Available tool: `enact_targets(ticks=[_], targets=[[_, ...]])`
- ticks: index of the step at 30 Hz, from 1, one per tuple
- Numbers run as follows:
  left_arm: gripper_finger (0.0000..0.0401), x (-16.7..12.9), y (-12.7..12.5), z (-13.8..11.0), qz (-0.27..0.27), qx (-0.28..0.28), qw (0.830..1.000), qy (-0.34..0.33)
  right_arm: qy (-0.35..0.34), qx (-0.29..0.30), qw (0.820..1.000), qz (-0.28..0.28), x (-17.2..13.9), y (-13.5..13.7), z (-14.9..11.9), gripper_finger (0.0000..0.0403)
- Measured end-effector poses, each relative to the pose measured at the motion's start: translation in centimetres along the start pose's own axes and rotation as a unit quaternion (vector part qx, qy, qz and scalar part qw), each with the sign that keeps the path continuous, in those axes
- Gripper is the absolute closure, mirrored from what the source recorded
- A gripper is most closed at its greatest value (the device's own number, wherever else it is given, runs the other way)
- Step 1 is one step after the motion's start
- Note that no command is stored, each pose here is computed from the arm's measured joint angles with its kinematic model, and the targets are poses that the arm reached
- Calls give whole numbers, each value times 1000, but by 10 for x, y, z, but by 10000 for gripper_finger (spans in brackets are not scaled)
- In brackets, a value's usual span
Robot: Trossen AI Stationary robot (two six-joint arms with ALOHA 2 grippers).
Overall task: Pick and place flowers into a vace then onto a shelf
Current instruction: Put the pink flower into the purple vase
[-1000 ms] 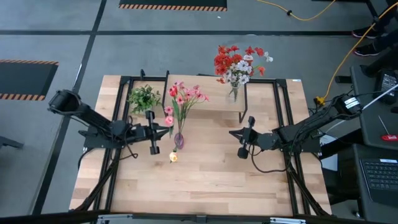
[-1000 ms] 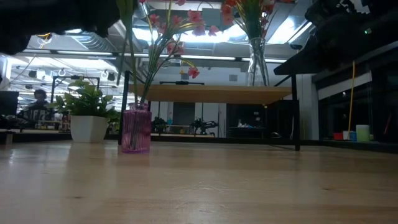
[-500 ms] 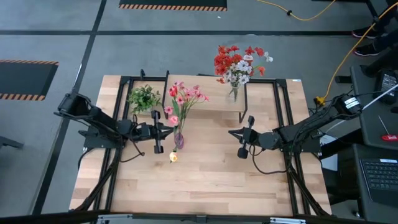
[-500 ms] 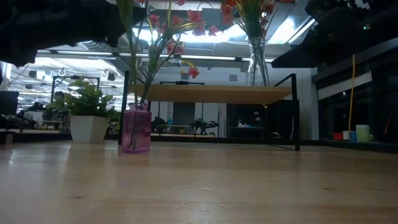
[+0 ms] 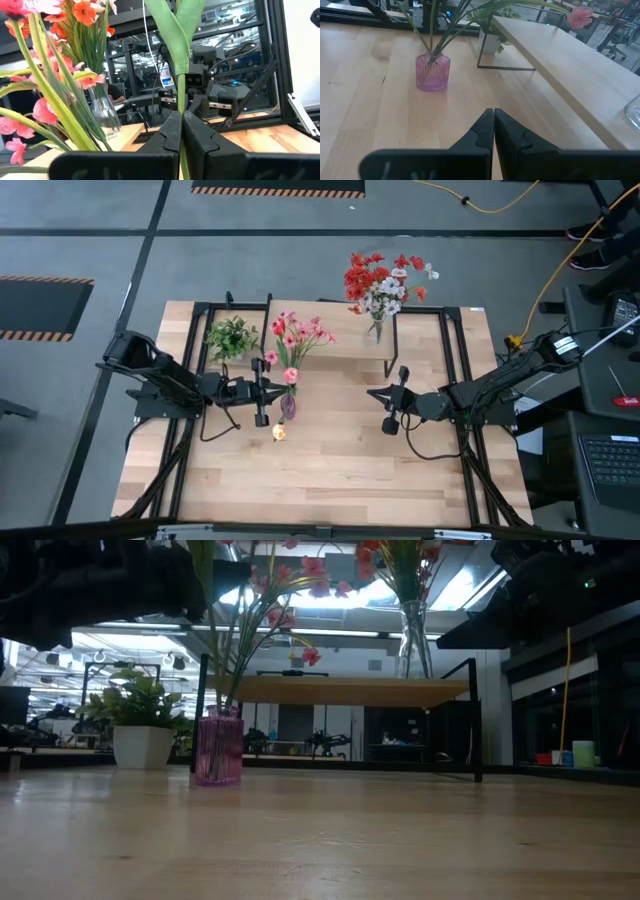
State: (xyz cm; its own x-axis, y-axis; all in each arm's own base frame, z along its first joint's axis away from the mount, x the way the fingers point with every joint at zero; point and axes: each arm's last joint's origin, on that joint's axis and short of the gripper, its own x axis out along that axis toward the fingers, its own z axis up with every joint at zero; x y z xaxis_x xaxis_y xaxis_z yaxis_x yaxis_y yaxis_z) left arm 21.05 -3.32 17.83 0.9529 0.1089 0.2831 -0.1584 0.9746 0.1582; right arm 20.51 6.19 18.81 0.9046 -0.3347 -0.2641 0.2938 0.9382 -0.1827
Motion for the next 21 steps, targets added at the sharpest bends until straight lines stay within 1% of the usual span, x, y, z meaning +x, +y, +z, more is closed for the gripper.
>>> enact_targets(ticks=[5,9,16,21], targets=[[398,0,-1,-3,0,2,1000,7,0,0,1000,0,0,0,0,386],[398,0,-1,-6,11,-5,1000,17,0,0,1000,0,0,0,0,386],[398,1,-2,-13,16,-4,999,35,0,0,1000,0,0,0,0,386],[398,1,-4,-20,15,-16,998,51,0,0,1000,0,0,0,0,386]])
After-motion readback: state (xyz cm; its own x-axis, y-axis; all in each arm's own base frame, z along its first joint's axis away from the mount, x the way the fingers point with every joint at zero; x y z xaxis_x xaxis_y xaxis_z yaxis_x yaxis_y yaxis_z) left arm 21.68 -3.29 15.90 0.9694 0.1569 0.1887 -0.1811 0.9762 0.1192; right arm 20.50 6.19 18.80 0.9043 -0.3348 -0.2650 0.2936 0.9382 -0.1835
